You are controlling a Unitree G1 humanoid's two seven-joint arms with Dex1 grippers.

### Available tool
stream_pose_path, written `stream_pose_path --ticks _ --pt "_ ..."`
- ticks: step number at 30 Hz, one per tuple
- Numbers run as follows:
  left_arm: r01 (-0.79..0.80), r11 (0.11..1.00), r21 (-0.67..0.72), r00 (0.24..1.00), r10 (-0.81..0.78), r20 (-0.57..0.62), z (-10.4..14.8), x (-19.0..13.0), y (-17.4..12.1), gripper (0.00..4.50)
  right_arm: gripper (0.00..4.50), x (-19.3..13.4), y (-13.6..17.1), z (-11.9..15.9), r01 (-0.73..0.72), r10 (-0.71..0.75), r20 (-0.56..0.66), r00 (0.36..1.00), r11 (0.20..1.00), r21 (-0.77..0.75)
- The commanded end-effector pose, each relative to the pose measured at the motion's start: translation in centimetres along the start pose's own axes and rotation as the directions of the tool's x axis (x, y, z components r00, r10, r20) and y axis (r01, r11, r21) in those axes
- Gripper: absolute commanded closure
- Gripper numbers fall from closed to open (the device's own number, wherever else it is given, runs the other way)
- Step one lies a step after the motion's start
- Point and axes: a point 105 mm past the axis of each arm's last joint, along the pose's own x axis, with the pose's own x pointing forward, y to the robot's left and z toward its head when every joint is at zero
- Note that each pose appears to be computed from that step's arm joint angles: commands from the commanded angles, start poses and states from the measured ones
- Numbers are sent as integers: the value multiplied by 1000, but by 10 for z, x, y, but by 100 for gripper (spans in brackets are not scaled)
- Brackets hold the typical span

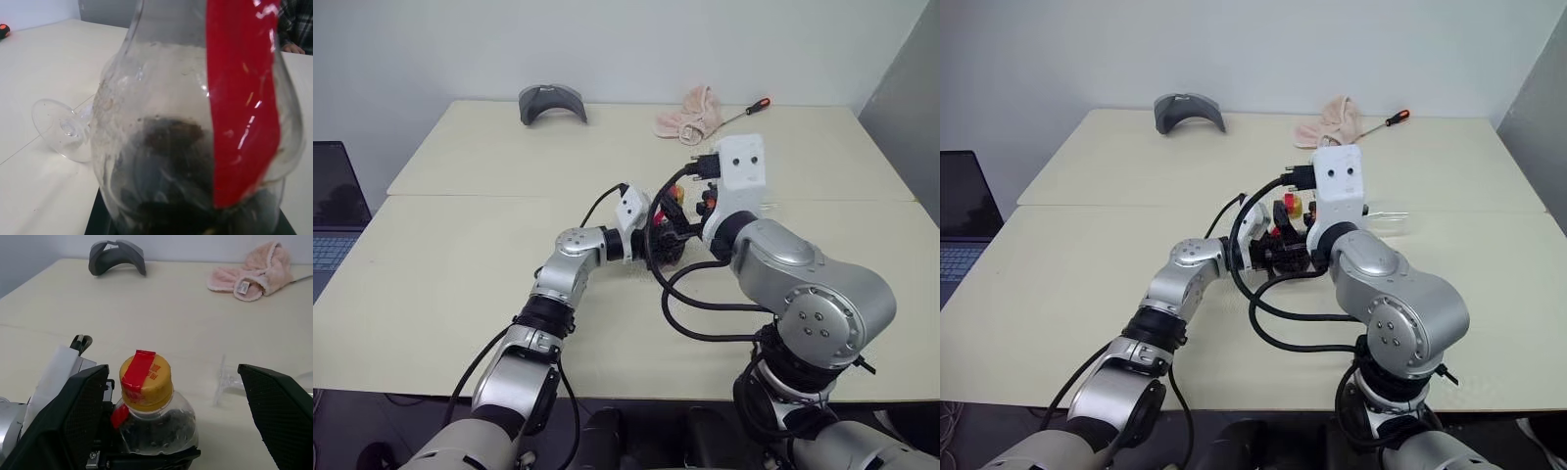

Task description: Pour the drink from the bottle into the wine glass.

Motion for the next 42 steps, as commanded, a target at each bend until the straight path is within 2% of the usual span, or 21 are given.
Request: stream_pose_path --ticks 1,5,7,10,16,21,27,31,32,34,36,39,40,42 --pt "8 997 73 998 -12 63 26 5 -1 331 0 -2 29 -1 -106 106 1 994 991 78" --pt "8 997 74 998 -13 64 27 5 -1 331 0 0 27 -2 -94 95 -6 995 993 73" --pt "9 997 75 998 -14 65 27 6 -1 333 36 0 26 -1 -91 91 -6 996 993 77" --pt "6 997 76 998 -11 66 28 5 -1 335 120 1 25 0 -83 84 -3 996 993 80" --pt "0 997 75 998 -5 64 26 3 -1 336 328 0 26 2 -96 96 7 995 991 90" --pt "-7 997 76 998 2 66 27 1 -1 336 330 1 19 11 -152 149 49 988 986 75" --pt "-28 997 79 998 23 62 28 -6 -1 336 330 12 -2 12 -263 265 27 964 962 -75" --pt "-47 996 81 998 43 55 27 -11 1 337 330 17 -1 11 -365 370 10 929 920 -145" --pt "-50 996 80 997 46 55 28 -12 0 337 330 16 2 11 -404 411 15 912 901 -159" --pt "-57 996 74 997 53 55 27 -13 0 337 330 -4 25 17 -606 637 73 767 757 -244" --pt "-57 996 70 997 53 54 27 -13 -2 337 330 -15 32 7 -735 771 18 637 615 -286" --pt "-42 997 66 998 39 55 27 -12 -6 339 330 -11 22 -8 -847 874 -107 474 419 -328" --pt "-39 997 66 998 36 55 27 -11 -7 339 330 -8 18 -11 -857 884 -129 450 387 -342" --pt "-29 997 68 998 25 61 29 -9 -10 339 330 -3 13 -11 -891 920 -147 364 297 -344"
